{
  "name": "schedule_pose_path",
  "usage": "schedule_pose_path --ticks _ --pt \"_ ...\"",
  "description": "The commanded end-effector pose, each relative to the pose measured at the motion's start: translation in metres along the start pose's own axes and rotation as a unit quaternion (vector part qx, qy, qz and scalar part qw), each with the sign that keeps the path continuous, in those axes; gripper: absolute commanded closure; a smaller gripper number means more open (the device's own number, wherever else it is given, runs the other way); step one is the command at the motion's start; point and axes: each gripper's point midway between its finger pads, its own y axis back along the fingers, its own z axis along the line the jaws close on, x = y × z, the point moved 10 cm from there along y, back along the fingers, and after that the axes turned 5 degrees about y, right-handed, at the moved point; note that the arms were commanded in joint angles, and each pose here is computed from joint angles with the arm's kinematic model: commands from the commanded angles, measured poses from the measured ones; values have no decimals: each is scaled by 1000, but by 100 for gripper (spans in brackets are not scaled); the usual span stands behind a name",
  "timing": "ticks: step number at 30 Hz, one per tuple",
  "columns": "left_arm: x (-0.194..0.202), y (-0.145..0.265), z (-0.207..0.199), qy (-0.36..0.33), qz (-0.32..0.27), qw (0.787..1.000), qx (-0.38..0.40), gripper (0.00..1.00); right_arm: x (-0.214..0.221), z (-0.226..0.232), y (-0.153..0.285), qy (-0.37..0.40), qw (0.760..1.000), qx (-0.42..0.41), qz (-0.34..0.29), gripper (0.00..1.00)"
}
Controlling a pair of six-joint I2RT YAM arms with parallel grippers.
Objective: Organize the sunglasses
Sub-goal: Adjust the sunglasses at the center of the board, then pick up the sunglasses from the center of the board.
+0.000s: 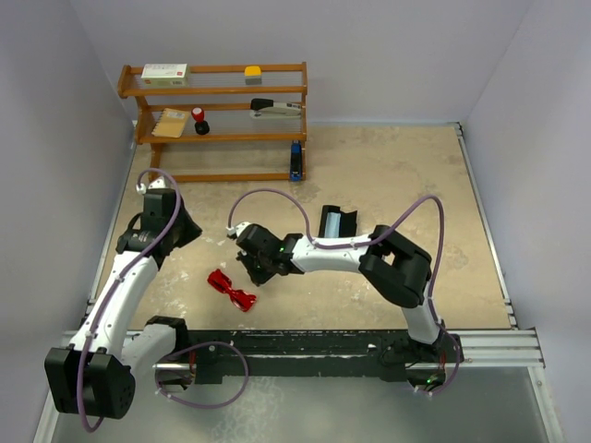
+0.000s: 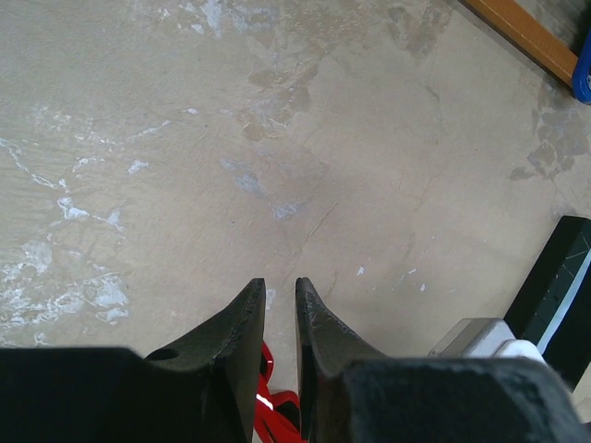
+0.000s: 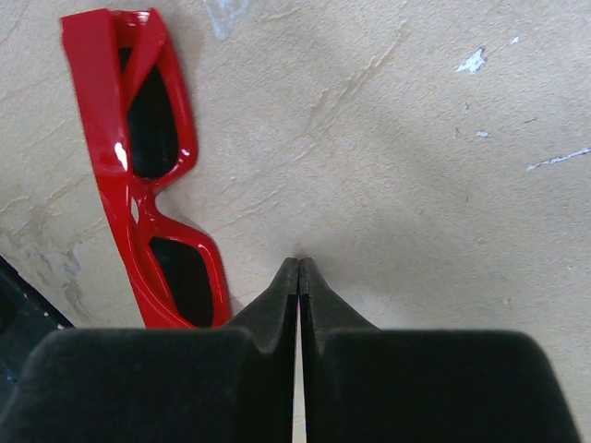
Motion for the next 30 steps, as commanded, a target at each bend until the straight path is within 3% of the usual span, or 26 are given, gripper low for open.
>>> schedule_pose_path --ticks 1,7,9,11,17,21,30 --pt "-7 -2 -5 13 -19 1000 12 83 -10 7 17 -2 1000 -10 -25 99" --pt "-2 -8 2 30 -17 999 -10 81 -19 11 28 22 999 6 -39 80" --pt "-1 -9 4 37 -19 999 -17 70 -22 14 33 35 998 15 -40 75" --pt "-2 -10 6 43 -22 999 -24 65 -26 17 37 40 998 14 -44 72" --pt "-7 -15 12 61 -27 997 -34 55 -32 29 43 42 998 -7 -51 70" --pt "-7 -20 23 82 -16 996 -39 55 -33 44 42 54 997 -21 -53 63" --pt "-14 -25 38 127 -14 990 -59 55 -39 64 28 64 996 -29 -49 61"
